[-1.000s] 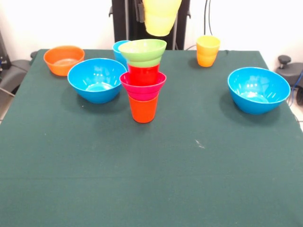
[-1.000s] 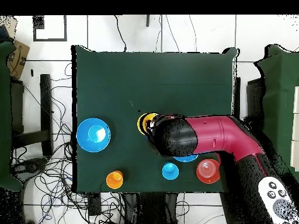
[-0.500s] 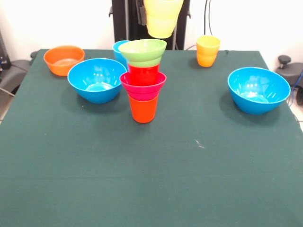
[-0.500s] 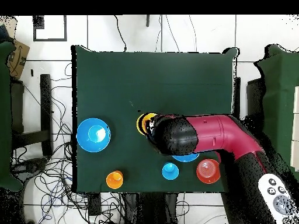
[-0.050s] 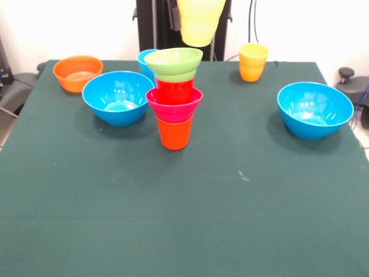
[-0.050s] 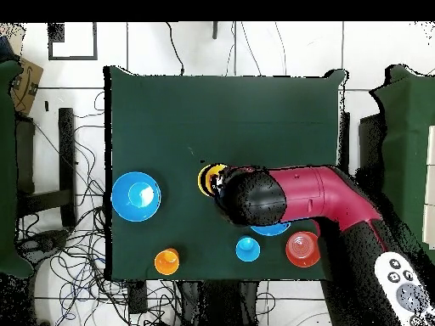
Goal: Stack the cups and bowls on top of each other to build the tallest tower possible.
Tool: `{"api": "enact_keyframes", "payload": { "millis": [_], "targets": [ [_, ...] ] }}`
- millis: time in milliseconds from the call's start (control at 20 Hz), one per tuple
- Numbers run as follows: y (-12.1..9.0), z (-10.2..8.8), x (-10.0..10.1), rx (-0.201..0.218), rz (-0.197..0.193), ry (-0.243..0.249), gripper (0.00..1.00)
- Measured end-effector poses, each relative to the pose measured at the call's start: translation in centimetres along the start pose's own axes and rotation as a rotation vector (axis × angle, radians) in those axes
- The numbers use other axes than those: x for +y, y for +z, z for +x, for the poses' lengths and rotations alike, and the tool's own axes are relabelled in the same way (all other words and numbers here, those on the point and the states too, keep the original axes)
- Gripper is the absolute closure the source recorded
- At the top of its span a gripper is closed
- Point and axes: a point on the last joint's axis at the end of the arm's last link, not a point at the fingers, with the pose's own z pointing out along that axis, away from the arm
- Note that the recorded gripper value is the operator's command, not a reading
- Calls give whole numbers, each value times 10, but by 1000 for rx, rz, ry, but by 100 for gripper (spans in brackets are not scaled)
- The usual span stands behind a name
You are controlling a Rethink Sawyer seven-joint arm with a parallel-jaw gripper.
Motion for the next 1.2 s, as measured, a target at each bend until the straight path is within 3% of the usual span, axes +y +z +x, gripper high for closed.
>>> {"api": "enact_keyframes", "payload": {
  "millis": [600,1200],
  "targets": [
    [5,13,-19,13,46,-29,100],
    [23,21,-19,37,24,-42,100]
  ]
}}
